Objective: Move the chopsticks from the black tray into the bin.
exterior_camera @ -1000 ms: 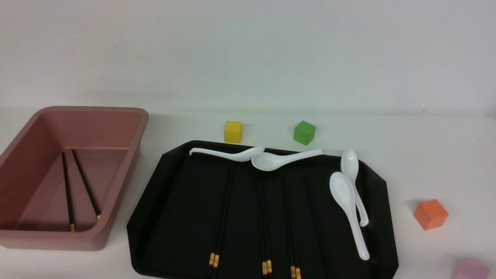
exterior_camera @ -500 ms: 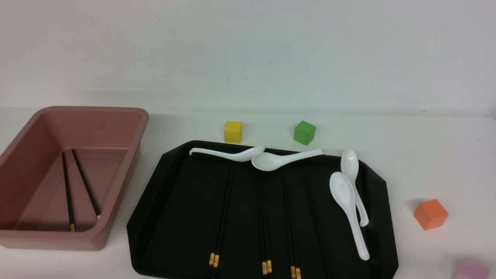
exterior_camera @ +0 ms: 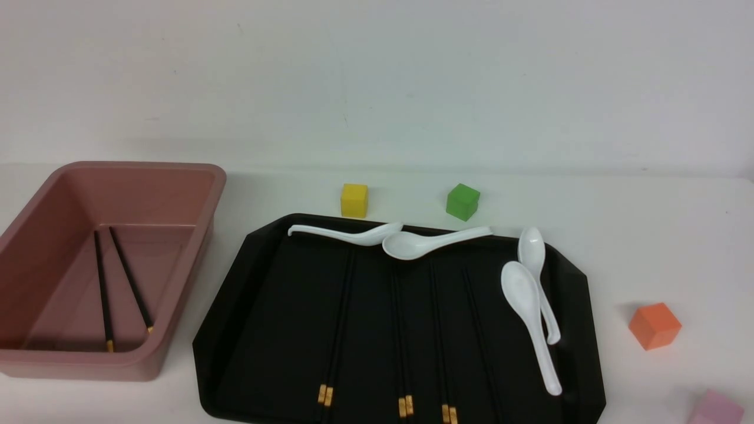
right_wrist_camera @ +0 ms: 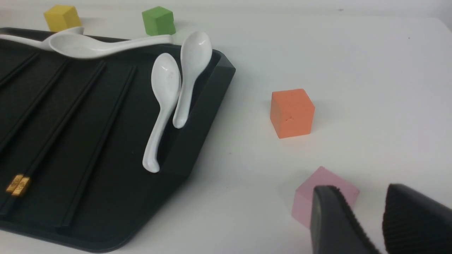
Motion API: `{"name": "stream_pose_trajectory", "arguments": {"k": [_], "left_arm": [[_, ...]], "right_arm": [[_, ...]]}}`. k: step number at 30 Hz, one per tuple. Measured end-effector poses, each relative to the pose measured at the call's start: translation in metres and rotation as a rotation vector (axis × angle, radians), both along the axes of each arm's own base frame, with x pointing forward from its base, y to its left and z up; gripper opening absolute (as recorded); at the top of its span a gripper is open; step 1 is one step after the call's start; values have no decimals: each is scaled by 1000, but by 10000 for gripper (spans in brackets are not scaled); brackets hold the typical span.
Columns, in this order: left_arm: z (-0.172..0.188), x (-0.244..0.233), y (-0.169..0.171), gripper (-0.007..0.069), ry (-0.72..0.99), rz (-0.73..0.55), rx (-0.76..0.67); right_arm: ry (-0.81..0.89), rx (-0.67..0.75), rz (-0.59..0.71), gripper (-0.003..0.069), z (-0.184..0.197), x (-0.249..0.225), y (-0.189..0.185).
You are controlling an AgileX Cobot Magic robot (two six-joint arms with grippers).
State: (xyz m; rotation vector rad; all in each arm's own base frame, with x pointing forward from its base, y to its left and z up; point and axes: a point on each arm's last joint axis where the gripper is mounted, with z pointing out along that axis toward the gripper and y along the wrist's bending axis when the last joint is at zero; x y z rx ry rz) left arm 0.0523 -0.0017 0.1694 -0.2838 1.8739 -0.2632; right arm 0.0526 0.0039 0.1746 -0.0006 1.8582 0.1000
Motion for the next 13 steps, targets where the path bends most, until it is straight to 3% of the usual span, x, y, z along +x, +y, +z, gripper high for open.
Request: {"name": "stream_pose_trajectory", "arguments": {"k": [13], "left_arm": [[0,0,0,57,0,0,0]], "right_arm": [[0,0,0,239,0,0,0]]}}
